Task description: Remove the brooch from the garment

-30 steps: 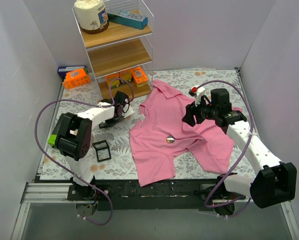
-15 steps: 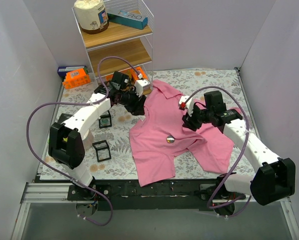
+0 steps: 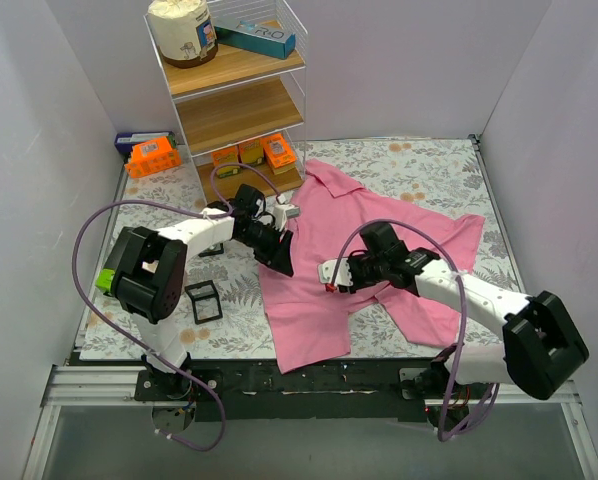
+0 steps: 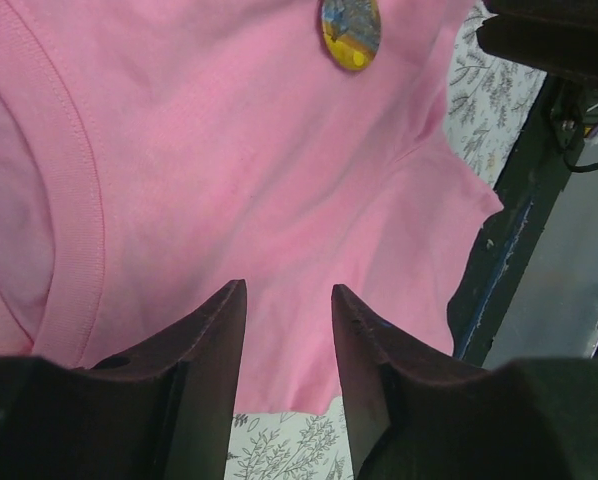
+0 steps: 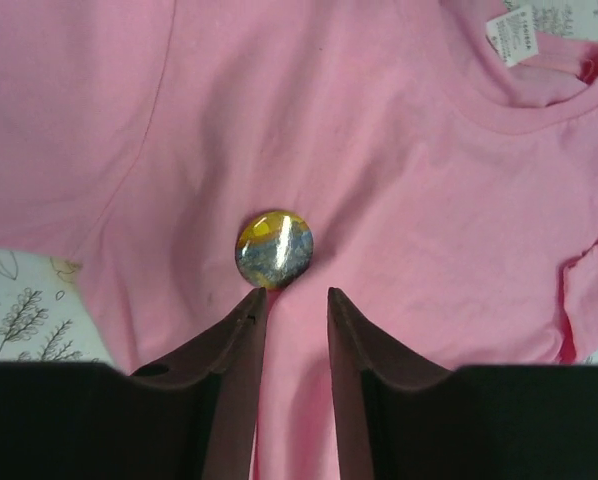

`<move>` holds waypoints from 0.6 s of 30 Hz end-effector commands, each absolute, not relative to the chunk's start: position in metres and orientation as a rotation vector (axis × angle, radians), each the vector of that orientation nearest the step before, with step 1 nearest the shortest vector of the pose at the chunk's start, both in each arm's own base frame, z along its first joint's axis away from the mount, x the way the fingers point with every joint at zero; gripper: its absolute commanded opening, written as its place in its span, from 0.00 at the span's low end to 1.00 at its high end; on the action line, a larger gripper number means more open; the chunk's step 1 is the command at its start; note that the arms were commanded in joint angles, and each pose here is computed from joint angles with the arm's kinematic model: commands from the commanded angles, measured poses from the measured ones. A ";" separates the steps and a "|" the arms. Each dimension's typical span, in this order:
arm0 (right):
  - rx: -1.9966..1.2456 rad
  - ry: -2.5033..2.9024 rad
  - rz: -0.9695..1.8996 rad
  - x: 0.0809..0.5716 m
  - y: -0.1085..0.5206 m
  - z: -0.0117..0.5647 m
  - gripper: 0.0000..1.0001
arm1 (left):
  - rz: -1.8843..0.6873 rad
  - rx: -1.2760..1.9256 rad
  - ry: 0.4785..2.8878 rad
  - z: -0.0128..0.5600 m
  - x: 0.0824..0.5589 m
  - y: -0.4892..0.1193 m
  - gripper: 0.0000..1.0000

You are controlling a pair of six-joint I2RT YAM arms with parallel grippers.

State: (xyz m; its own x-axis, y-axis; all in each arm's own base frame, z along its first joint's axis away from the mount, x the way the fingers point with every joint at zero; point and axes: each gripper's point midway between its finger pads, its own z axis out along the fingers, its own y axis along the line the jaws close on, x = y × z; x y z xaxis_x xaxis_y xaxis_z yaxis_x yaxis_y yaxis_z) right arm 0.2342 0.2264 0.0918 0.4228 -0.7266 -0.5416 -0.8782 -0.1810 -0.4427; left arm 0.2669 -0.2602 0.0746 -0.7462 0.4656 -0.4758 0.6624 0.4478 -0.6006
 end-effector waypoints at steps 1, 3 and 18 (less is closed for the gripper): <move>-2.032 1.177 0.165 0.251 0.249 0.087 0.43 | -1.085 0.984 2.468 0.066 0.270 -0.249 0.39; -2.078 1.150 0.142 0.249 0.249 0.073 0.45 | -1.068 0.981 2.549 0.048 0.260 -0.242 0.39; -2.186 1.167 0.160 0.247 0.248 0.037 0.55 | -1.050 0.974 2.600 0.034 0.250 -0.234 0.37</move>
